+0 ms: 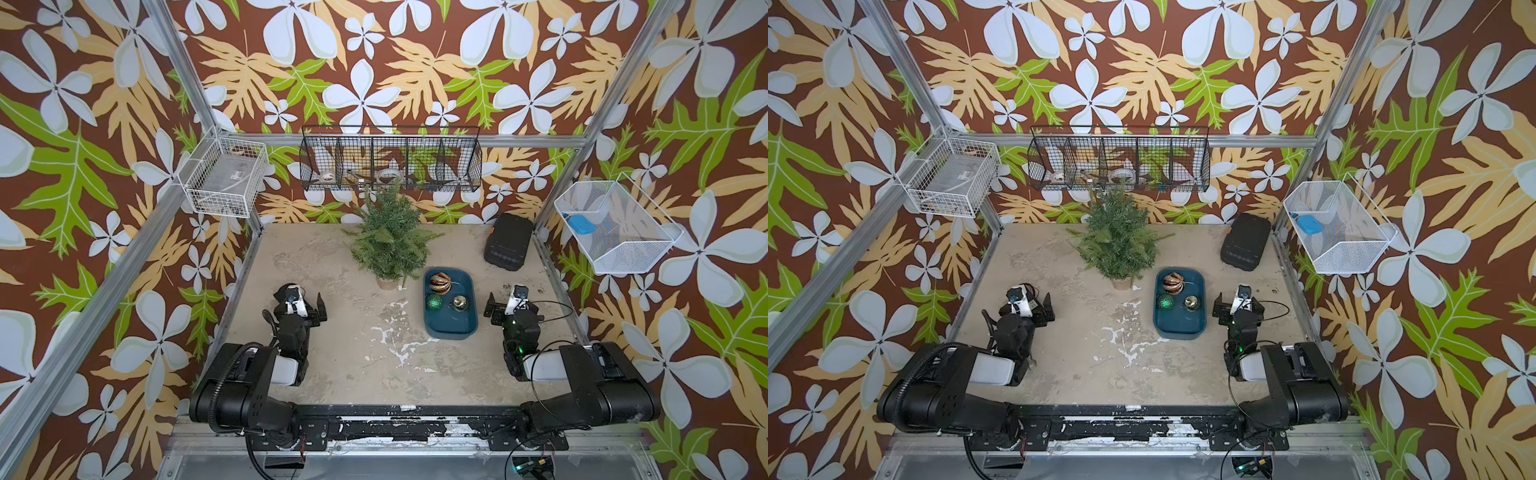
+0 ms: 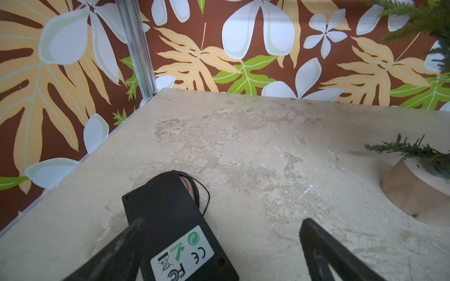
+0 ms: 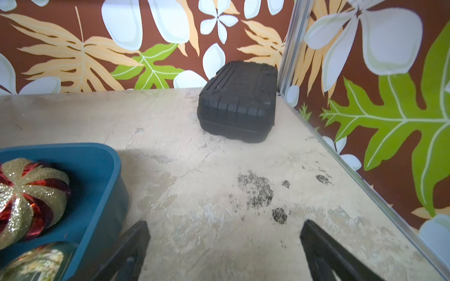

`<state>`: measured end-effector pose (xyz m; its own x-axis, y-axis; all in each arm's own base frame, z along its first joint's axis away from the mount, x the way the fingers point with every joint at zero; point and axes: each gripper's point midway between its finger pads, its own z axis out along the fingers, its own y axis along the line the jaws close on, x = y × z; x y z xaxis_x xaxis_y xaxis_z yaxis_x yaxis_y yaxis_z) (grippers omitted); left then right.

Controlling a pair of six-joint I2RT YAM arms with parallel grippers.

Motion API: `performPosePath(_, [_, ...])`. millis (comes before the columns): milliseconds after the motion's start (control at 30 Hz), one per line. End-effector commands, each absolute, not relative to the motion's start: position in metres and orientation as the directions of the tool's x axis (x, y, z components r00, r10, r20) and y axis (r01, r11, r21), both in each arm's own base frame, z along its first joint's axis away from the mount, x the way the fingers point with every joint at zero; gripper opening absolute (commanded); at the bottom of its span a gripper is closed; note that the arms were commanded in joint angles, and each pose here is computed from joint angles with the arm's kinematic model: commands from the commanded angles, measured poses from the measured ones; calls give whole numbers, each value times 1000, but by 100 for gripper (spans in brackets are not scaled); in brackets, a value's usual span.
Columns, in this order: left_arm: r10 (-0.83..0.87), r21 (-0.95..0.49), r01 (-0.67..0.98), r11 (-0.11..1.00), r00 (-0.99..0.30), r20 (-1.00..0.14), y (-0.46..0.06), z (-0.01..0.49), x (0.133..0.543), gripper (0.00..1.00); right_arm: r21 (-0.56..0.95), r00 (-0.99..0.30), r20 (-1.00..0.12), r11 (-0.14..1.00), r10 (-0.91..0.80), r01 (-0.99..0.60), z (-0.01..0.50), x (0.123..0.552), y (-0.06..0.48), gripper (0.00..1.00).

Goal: Decorate the small christmas tree with ornaments
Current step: Pick up an ornament from the container.

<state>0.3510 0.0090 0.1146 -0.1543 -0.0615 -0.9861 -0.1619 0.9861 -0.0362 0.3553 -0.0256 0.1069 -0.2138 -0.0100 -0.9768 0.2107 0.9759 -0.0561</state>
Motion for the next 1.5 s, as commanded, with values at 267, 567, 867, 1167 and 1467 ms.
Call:
performPosePath(267, [-79,-66,-174,982,-69,-994,11,135,354,100,-74,-149,-988,970,-39,230,125,359,-29,100])
performPosePath(567, [-81,-69,-179,982,-63,-995,12,136,353,100,-74,-149,-988,971,-40,230,124,359,-29,100])
performPosePath(867, [-83,-70,-173,982,-67,-994,12,135,354,100,-73,-147,-988,971,-39,229,125,358,-29,100])
performPosePath(1167, [-46,-17,-211,977,-129,-991,7,158,371,100,-14,-182,-982,941,51,338,159,361,-44,100])
performPosePath(1467, [-411,-295,-496,817,-142,-900,36,197,388,100,378,-159,-865,826,476,419,223,354,-45,100])
